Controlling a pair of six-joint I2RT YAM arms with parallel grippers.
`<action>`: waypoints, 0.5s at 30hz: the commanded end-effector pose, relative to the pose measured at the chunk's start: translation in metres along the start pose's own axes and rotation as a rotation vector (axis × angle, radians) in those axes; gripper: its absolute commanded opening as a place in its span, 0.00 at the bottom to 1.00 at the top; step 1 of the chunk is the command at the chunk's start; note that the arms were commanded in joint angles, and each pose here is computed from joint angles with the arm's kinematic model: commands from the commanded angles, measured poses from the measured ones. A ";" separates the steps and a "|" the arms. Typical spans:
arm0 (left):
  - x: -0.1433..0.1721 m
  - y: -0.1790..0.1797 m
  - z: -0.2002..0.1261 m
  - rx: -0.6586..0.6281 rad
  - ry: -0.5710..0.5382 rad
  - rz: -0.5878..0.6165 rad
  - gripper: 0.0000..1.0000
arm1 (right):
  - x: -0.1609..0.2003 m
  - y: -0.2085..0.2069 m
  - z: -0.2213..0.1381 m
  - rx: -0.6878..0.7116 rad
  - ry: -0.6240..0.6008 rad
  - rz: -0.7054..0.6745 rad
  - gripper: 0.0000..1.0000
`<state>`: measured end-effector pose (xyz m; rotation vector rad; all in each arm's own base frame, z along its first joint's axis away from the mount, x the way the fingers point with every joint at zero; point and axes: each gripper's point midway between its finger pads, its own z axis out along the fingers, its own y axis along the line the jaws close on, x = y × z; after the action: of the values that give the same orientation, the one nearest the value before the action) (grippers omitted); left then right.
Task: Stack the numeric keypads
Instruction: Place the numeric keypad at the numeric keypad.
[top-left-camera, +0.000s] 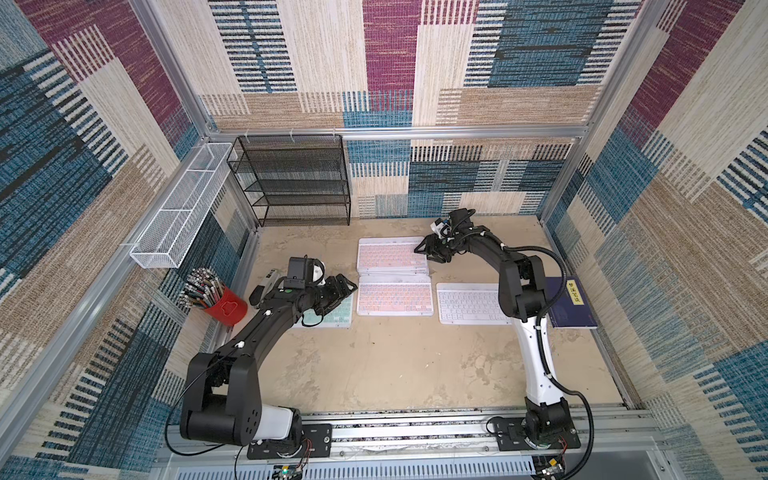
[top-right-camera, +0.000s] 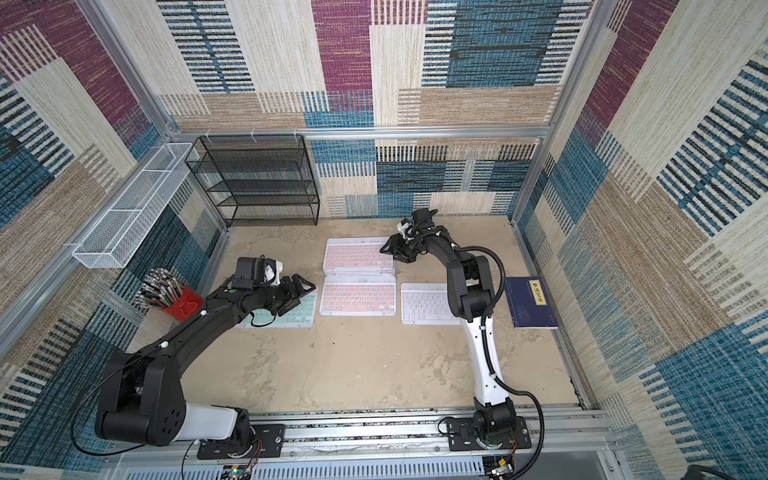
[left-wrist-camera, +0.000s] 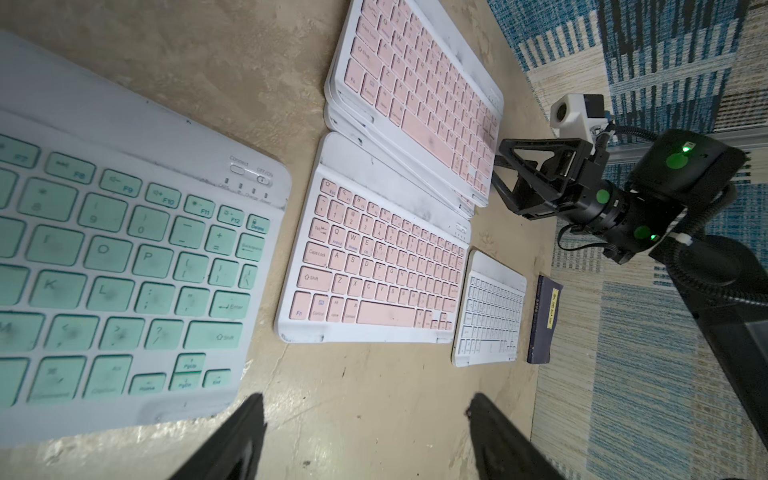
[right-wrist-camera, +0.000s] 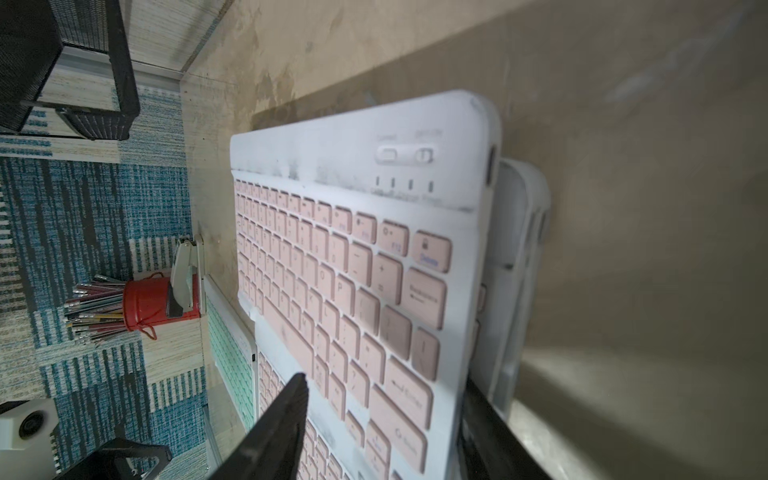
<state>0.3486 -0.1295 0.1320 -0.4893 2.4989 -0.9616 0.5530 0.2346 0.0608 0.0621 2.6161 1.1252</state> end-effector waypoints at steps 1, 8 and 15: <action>-0.002 0.006 -0.004 -0.045 -0.019 0.004 0.95 | -0.008 -0.009 -0.012 0.107 -0.038 -0.003 0.59; -0.006 0.019 -0.009 -0.153 -0.057 0.074 0.99 | -0.017 -0.011 -0.039 0.260 -0.112 -0.021 0.62; -0.016 0.006 -0.011 -0.132 -0.132 0.130 0.99 | -0.014 0.035 -0.103 0.501 -0.403 -0.214 0.62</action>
<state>0.3457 -0.1177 0.1320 -0.4234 2.5122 -0.7443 0.5274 0.2007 0.1203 0.0973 2.5682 0.5478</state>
